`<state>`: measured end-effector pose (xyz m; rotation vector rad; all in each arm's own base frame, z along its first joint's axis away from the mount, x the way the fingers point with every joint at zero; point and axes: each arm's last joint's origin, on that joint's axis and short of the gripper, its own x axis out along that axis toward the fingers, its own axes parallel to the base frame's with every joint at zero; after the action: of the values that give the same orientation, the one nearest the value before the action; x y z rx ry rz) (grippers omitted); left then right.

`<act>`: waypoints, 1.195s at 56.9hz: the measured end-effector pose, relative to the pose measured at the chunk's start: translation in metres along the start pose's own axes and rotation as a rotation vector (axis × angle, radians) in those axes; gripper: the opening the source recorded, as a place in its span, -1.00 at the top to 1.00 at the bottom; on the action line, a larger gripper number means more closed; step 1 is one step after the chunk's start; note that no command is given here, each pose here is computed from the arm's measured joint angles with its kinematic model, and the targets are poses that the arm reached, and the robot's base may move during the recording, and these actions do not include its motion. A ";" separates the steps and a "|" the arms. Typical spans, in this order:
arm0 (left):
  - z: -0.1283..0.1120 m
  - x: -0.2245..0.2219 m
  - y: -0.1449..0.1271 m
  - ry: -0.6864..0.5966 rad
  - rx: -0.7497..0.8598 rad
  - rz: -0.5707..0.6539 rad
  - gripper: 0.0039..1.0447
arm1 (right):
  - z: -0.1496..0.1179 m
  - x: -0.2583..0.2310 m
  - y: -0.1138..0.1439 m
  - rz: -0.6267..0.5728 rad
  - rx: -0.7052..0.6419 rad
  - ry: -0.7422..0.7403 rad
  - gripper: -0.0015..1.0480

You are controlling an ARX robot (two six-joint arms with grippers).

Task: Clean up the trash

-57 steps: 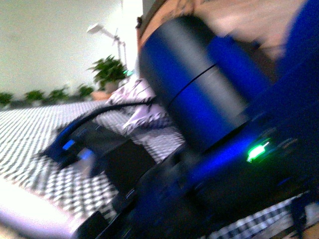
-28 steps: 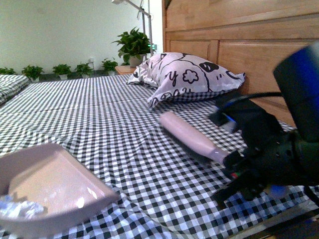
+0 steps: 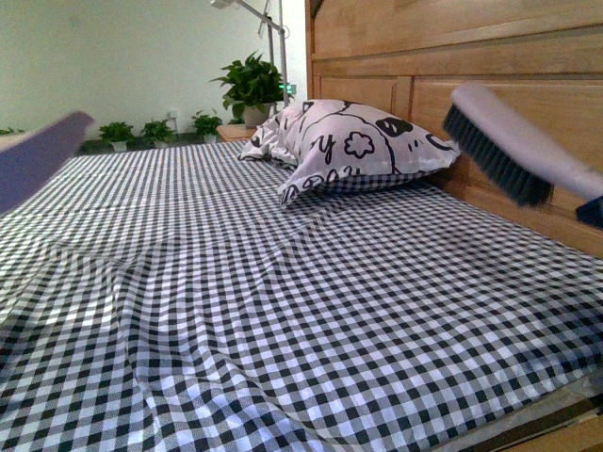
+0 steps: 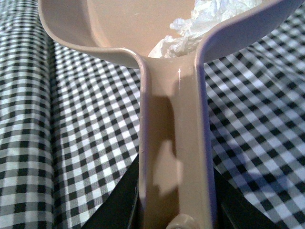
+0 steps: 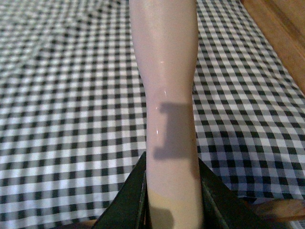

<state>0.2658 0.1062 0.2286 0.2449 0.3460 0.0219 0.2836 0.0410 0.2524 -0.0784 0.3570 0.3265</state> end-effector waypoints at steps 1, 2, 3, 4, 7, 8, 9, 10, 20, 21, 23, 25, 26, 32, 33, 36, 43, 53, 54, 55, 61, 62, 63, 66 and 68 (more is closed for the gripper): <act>0.002 -0.001 0.000 -0.007 -0.007 0.007 0.51 | 0.002 -0.007 -0.001 0.010 0.003 -0.011 0.61; 0.005 -0.005 0.001 -0.020 -0.022 0.027 0.51 | 0.003 -0.011 -0.002 0.014 0.006 -0.015 0.61; 0.007 -0.006 0.001 -0.027 -0.024 0.035 0.51 | 0.005 -0.018 -0.003 0.022 0.013 -0.024 0.61; 0.011 -0.010 0.002 -0.041 -0.040 0.049 0.51 | 0.006 -0.022 -0.003 0.026 0.017 -0.028 0.61; 0.019 -0.020 0.001 -0.076 -0.057 0.081 0.51 | 0.008 -0.040 -0.006 0.049 0.033 -0.051 0.61; 0.020 -0.022 0.001 -0.083 -0.061 0.088 0.51 | 0.008 -0.047 -0.007 0.058 0.039 -0.060 0.61; 0.023 -0.027 0.000 -0.096 -0.067 0.099 0.51 | 0.009 -0.050 -0.008 0.064 0.040 -0.065 0.61; 0.025 -0.032 -0.001 -0.110 -0.072 0.107 0.51 | 0.009 -0.057 -0.009 0.075 0.047 -0.073 0.61; 0.039 -0.073 -0.019 -0.206 -0.081 0.116 0.51 | 0.013 -0.115 -0.013 0.150 0.080 -0.173 0.61; 0.040 -0.076 -0.020 -0.212 -0.081 0.115 0.51 | 0.013 -0.121 -0.014 0.155 0.082 -0.186 0.61; 0.042 -0.085 -0.024 -0.231 -0.086 0.111 0.51 | 0.014 -0.130 -0.014 0.163 0.085 -0.202 0.61; 0.043 -0.093 -0.027 -0.245 -0.086 0.109 0.51 | 0.014 -0.138 -0.014 0.172 0.090 -0.218 0.61; 0.044 -0.097 -0.029 -0.255 -0.085 0.110 0.51 | 0.013 -0.143 -0.014 0.177 0.090 -0.226 0.61; 0.043 -0.120 -0.037 -0.296 -0.092 0.116 0.51 | 0.009 -0.162 -0.013 0.202 0.105 -0.243 0.61; 0.043 -0.122 -0.038 -0.299 -0.092 0.116 0.51 | 0.008 -0.165 -0.013 0.207 0.108 -0.248 0.61; 0.040 -0.133 -0.043 -0.313 -0.095 0.114 0.51 | 0.007 -0.173 -0.012 0.214 0.112 -0.259 0.61; 0.031 -0.148 -0.056 -0.323 -0.089 0.086 0.51 | 0.005 -0.185 -0.008 0.234 0.129 -0.271 0.61; 0.018 -0.154 -0.065 -0.317 -0.090 0.068 0.51 | 0.003 -0.193 0.005 0.256 0.139 -0.288 0.61; 0.017 -0.155 -0.066 -0.315 -0.092 0.069 0.51 | 0.003 -0.193 0.007 0.255 0.144 -0.289 0.61; 0.016 -0.155 -0.066 -0.313 -0.092 0.070 0.51 | 0.002 -0.193 0.009 0.255 0.148 -0.291 0.61; 0.011 -0.156 -0.070 -0.308 -0.101 0.067 0.51 | 0.002 -0.193 0.020 0.256 0.178 -0.298 0.61; 0.011 -0.157 -0.071 -0.309 -0.101 0.064 0.51 | 0.002 -0.193 0.021 0.254 0.181 -0.299 0.61; 0.010 -0.157 -0.071 -0.311 -0.100 0.061 0.51 | 0.002 -0.193 0.024 0.262 0.189 -0.300 0.61; 0.010 -0.159 -0.073 -0.312 -0.101 0.055 0.51 | 0.002 -0.193 0.029 0.253 0.211 -0.304 0.61; 0.010 -0.160 -0.074 -0.313 -0.100 0.051 0.51 | 0.002 -0.194 0.033 0.258 0.216 -0.307 0.61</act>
<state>0.1166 0.0217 0.2730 0.1546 0.0271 0.0503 0.1021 0.0141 0.3223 0.2304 0.0950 0.5452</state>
